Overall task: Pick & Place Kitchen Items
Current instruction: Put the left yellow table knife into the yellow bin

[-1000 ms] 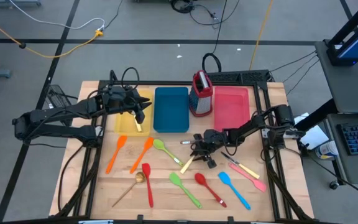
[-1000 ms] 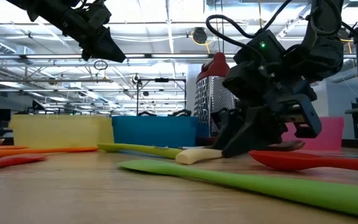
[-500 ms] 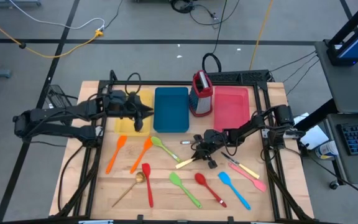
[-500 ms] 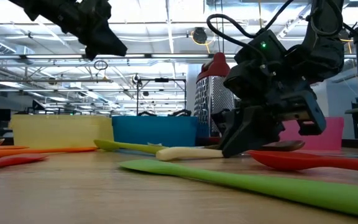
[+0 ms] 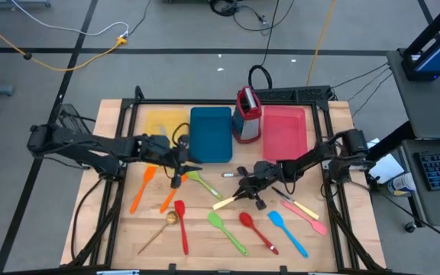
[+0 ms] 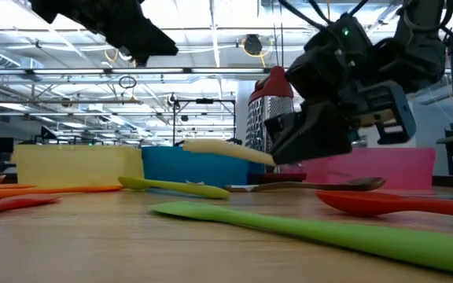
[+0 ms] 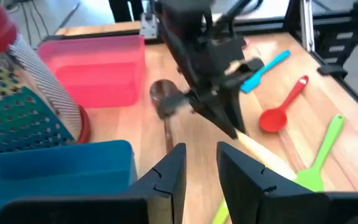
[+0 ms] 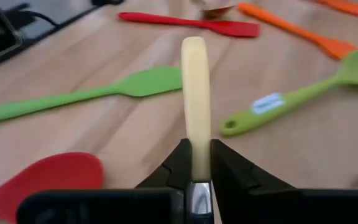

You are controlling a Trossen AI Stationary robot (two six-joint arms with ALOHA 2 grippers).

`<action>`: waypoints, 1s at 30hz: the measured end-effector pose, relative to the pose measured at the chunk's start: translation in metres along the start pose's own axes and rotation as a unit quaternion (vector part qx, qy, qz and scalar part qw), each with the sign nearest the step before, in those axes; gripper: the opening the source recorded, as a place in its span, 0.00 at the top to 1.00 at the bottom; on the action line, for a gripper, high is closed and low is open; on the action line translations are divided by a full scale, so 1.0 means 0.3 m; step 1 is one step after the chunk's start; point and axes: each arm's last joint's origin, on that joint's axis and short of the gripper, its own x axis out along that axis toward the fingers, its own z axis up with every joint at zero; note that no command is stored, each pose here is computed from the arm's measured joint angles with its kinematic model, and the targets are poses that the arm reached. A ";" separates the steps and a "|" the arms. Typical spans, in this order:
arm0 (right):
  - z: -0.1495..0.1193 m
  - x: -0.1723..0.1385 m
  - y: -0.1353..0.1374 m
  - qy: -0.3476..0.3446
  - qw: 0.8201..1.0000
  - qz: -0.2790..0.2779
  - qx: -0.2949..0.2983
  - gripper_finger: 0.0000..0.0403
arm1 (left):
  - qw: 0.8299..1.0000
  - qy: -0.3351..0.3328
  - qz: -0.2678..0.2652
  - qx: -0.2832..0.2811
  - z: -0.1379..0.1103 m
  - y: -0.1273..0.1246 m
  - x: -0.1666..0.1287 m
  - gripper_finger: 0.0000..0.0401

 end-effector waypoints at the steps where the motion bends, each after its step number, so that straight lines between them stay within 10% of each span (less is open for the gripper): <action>1: 0.012 -0.008 -0.002 -0.001 1.000 -0.015 -0.007 0.92 | 1.000 0.002 -0.001 -0.001 -0.004 -0.002 0.013 0.77; 15: 0.077 -0.074 -0.023 0.021 0.986 -0.154 -0.065 0.92 | 1.000 -0.016 -0.002 -0.026 -0.058 0.001 0.201 0.47; 30: 0.076 -0.083 -0.050 0.021 0.981 -0.184 -0.054 0.91 | 0.997 0.026 -0.009 -0.069 -0.182 -0.015 0.349 0.53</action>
